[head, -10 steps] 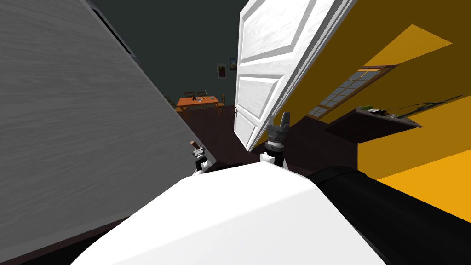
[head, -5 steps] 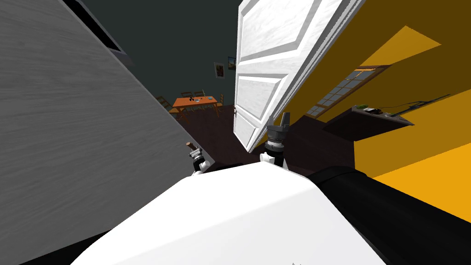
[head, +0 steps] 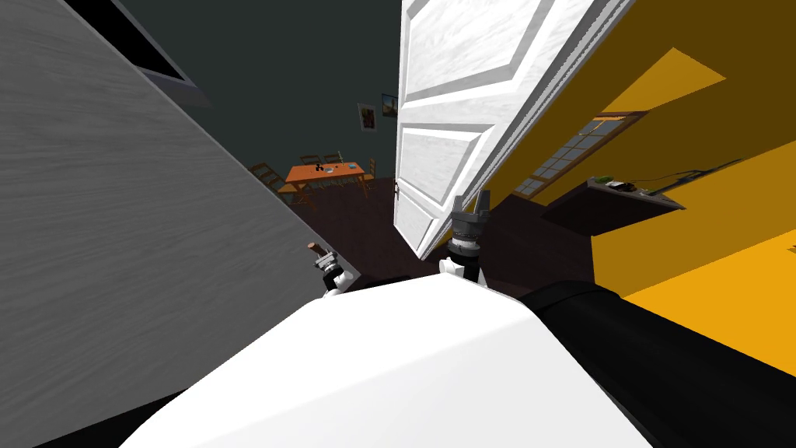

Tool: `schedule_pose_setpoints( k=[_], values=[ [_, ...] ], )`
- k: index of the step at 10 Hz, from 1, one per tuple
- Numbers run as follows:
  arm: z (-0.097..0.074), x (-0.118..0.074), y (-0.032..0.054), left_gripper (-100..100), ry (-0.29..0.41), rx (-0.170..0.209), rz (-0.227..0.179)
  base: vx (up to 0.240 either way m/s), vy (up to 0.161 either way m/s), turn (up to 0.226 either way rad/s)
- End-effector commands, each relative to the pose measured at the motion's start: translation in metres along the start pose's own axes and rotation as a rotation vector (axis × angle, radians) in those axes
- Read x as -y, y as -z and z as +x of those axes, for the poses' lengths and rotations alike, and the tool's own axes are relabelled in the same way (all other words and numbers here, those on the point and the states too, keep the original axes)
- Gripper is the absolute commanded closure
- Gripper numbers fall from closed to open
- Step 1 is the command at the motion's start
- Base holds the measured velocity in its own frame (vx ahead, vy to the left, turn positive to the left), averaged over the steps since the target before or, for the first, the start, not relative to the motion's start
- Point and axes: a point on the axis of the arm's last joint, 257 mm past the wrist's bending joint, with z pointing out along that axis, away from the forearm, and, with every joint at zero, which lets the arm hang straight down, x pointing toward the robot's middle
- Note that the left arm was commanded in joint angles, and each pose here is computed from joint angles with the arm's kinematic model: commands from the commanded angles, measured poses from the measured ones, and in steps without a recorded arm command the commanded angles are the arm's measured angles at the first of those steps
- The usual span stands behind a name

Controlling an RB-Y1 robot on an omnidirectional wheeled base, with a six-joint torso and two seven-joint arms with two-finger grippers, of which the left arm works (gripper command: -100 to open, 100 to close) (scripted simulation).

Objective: Push the door open

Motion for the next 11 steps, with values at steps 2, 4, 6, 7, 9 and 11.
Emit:
schedule_pose_setpoints(
  k=[2,4,6,7,9,11],
  values=[
    [0.004,0.031,-0.0075,100,-0.006,-0.015,0.069,0.101,0.009,-0.053],
    [0.004,0.031,-0.0075,100,-0.006,-0.015,0.069,0.045,0.02,-0.003],
    [0.002,0.047,-0.0072,100,-0.002,-0.01,0.12,0.075,0.015,-0.069],
    [0.001,0.053,-0.0069,100,-0.001,-0.008,0.136,0.107,0.029,-0.032],
    [0.0,0.062,-0.0058,100,0.002,-0.004,0.167,0.091,0.019,-0.027],
    [-0.002,0.071,-0.0043,100,0.005,0.001,0.196,0.108,0.043,-0.042]
  ],
)
